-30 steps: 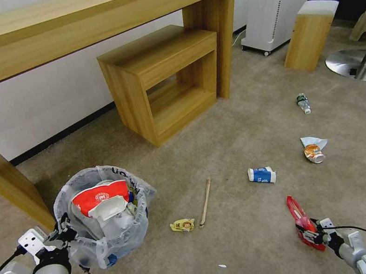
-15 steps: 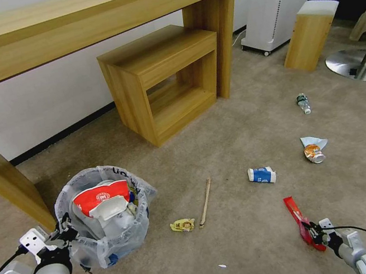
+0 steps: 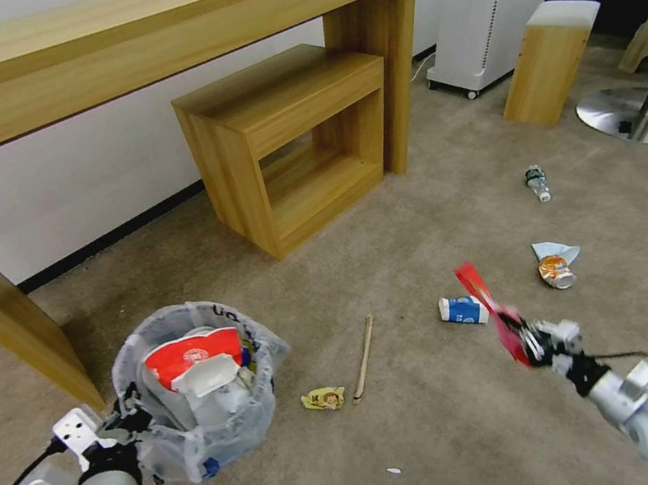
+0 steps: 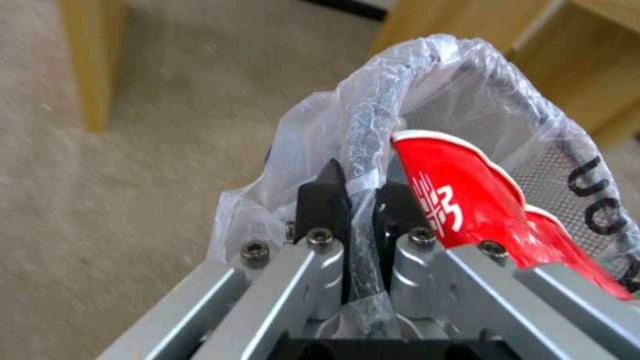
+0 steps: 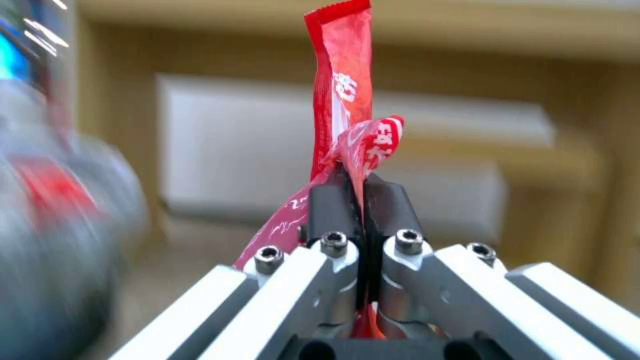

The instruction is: Pick up the trash bin and place the garbage on the floor into it.

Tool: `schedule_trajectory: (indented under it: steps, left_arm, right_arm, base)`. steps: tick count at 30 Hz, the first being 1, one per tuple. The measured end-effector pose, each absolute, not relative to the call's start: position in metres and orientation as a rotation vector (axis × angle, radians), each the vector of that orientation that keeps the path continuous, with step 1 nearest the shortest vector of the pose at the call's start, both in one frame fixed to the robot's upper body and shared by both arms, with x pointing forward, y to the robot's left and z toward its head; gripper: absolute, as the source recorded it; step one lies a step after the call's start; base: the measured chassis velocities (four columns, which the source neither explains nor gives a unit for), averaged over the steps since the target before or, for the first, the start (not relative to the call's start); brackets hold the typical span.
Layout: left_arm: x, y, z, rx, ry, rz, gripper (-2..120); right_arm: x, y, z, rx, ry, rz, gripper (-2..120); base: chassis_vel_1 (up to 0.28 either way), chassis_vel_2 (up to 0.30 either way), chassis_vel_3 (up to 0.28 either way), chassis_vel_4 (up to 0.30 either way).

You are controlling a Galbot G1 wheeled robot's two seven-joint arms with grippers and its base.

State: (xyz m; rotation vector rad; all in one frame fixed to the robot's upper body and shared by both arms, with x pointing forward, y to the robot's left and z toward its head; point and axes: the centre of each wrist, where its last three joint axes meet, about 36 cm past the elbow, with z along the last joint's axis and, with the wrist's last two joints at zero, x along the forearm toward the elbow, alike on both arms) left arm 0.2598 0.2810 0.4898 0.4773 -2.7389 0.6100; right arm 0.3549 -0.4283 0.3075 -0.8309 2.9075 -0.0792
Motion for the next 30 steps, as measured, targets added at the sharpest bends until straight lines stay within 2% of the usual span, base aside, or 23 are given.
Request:
schedule_trajectory:
  steps: [6,7,10,15,22,30]
  left_arm:
    - [0.258,0.248,0.483,0.344,-2.683,0.639,3]
    - [0.258,0.248,0.483,0.344,-2.683,0.639,3]
    - [0.255,0.213,0.479,0.206,-2.638,0.658,3]
    - [0.251,0.186,0.478,0.116,-2.620,0.633,3]
    - [0.250,0.158,0.474,0.008,-2.589,0.649,3]
    - [0.253,0.148,0.476,-0.045,-2.574,0.673,3]
  right_arm:
    - [0.385,-0.367,0.408,-1.093,2.463,0.106,0]
    - [0.385,-0.367,0.408,-1.093,2.463,0.106,0]
    - [0.401,-0.327,0.446,-1.205,2.312,0.196,0]
    - [0.411,-0.293,0.446,-1.303,2.252,0.242,0]
    - [0.418,-0.233,0.406,-1.373,2.223,0.312,0]
    - [0.417,-0.203,0.380,-1.504,2.179,0.332,0]
  base:
    - [0.000,0.000,0.000,0.000]
    - [0.000,0.000,0.000,0.000]
    - [0.000,0.000,0.000,0.000]
    - [0.000,0.000,0.000,0.000]
    - [0.000,0.000,0.000,0.000]
    - [0.000,0.000,0.000,0.000]
